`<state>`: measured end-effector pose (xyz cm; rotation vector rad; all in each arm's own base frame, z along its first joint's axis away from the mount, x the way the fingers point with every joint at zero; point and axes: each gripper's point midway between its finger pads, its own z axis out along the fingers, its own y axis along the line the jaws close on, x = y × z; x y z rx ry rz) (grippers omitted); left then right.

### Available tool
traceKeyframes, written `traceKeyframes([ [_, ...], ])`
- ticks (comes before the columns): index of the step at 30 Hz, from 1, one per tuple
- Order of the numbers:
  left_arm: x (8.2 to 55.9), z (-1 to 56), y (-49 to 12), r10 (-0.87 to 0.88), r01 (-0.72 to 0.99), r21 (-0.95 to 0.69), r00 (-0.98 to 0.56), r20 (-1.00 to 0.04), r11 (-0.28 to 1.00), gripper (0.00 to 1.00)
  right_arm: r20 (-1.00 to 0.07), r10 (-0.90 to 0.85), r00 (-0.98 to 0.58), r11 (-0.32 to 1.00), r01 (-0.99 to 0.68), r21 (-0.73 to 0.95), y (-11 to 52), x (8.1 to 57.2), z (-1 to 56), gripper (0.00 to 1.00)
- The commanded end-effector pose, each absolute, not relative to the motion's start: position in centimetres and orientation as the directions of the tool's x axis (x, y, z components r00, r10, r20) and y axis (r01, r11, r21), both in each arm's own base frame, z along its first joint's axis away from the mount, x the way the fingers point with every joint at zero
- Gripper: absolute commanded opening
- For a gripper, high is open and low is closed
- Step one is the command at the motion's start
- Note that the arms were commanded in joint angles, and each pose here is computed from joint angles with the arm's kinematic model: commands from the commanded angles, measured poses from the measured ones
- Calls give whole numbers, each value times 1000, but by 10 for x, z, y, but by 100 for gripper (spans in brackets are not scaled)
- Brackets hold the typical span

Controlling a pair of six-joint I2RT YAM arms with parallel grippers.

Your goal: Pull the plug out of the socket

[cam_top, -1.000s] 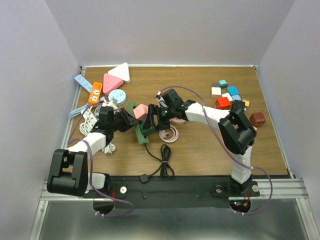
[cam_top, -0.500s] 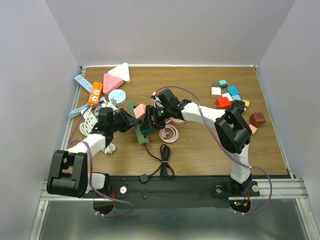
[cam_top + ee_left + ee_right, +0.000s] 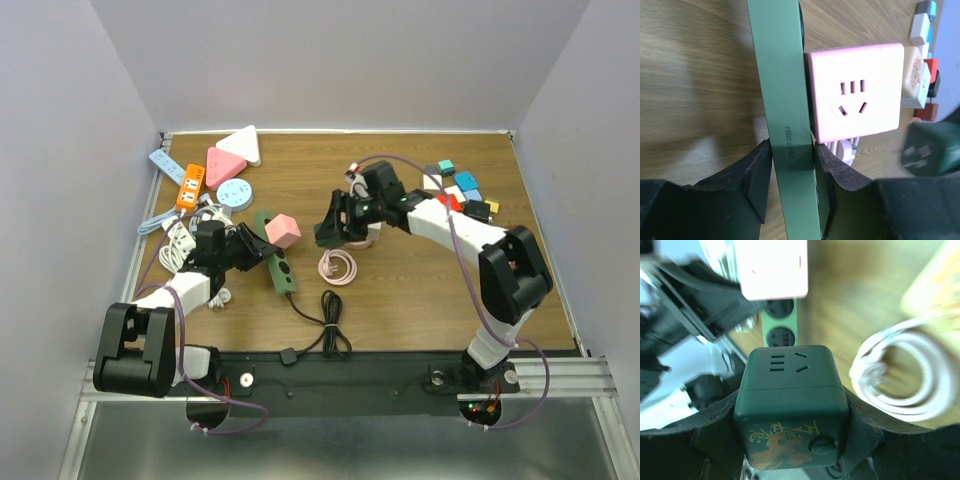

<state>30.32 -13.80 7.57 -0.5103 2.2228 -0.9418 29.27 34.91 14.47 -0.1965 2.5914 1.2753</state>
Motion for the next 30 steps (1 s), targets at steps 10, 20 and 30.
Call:
traceKeyframes([
  [10,324,118,-140,-543,46,-741,-651,-531,670,0,-472,106,-875,623,-311,718,308,334,218,0],
  [20,321,121,-141,-499,75,-717,-669,-551,693,0,-719,454,-526,891,275,361,76,423,248,0],
  [30,317,123,-144,-484,83,-721,-688,-541,688,0,-752,554,-356,716,665,213,-59,452,214,0],
])
